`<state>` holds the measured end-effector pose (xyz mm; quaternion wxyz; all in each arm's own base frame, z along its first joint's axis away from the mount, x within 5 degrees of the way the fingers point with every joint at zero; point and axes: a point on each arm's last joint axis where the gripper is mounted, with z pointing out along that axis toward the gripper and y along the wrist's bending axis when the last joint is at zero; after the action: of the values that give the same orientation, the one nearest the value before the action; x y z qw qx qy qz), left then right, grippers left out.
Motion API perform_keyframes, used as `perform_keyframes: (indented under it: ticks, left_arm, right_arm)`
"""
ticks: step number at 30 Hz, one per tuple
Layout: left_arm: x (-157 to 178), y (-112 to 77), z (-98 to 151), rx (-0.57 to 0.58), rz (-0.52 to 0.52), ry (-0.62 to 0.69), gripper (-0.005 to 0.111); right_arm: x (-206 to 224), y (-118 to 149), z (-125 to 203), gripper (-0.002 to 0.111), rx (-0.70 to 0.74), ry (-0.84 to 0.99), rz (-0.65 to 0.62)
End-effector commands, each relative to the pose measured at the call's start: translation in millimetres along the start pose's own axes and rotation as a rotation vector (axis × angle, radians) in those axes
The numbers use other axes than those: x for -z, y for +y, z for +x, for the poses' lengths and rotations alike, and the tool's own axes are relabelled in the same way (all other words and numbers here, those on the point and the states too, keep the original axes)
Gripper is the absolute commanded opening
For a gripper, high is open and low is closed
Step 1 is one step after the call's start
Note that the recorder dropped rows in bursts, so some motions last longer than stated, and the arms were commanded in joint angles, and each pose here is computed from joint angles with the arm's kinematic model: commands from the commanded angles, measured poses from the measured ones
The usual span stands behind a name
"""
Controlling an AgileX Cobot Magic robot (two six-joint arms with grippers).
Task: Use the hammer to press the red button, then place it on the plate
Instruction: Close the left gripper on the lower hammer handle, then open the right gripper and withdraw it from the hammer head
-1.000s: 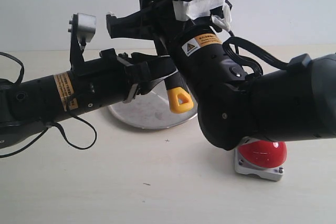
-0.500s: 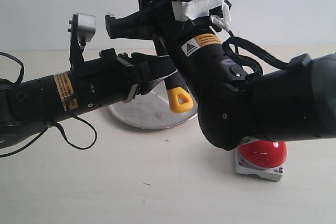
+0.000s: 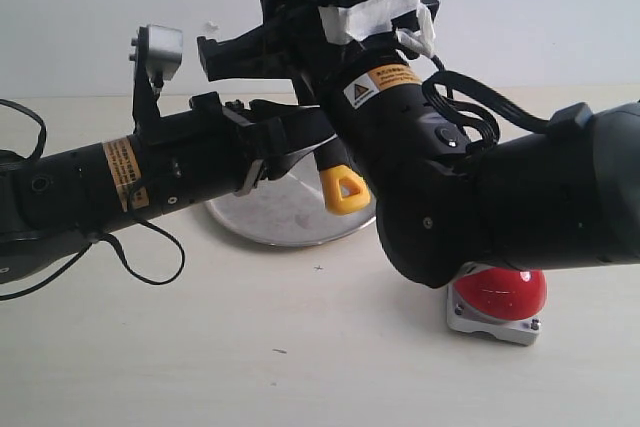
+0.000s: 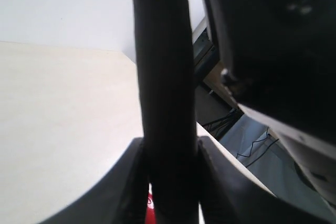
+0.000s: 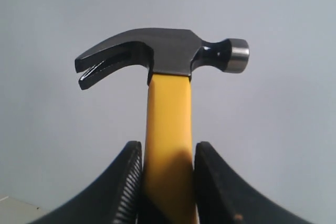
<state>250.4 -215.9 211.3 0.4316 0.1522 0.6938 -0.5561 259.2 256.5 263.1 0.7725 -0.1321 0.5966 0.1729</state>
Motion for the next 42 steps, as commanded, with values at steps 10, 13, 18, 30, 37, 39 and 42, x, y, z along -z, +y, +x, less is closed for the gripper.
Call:
perform_keyframes:
  ticks: [10,13,18,30,37,39,42]
  left_arm:
    - [-1.0,-0.9,-7.6,-0.049,-0.014,-0.066,0.000]
    - [-1.0,-1.0,-7.9,-0.075,-0.014,-0.069,0.000]
    - [-0.8,-1.5,-9.5,-0.093,-0.010,-0.088,0.000]
    - [-0.4,-1.3,-12.8,-0.109,-0.019,-0.120,0.000]
    - [1.7,4.1,-14.8,-0.138,-0.053,-0.117,0.000]
    - [4.6,9.1,-16.2,-0.153,-0.069,-0.100,0.000]
    - [9.5,16.8,-18.5,-0.170,-0.092,-0.073,0.000]
  right_arm:
    - [-2.1,-1.6,-14.7,0.056,0.070,-0.092,0.016]
    - [-2.1,-1.6,-14.7,0.056,0.070,-0.092,0.016]
    - [-2.1,-1.6,-14.7,0.056,0.072,-0.092,0.016]
    - [-1.7,-6.7,-16.0,0.056,0.110,-0.103,0.076]
    - [-1.0,-12.0,-18.0,0.056,0.171,-0.111,0.137]
    - [-0.7,-14.6,-17.7,0.056,0.178,-0.098,0.164]
    - [-0.1,-16.5,-20.8,0.056,0.168,-0.099,0.179]
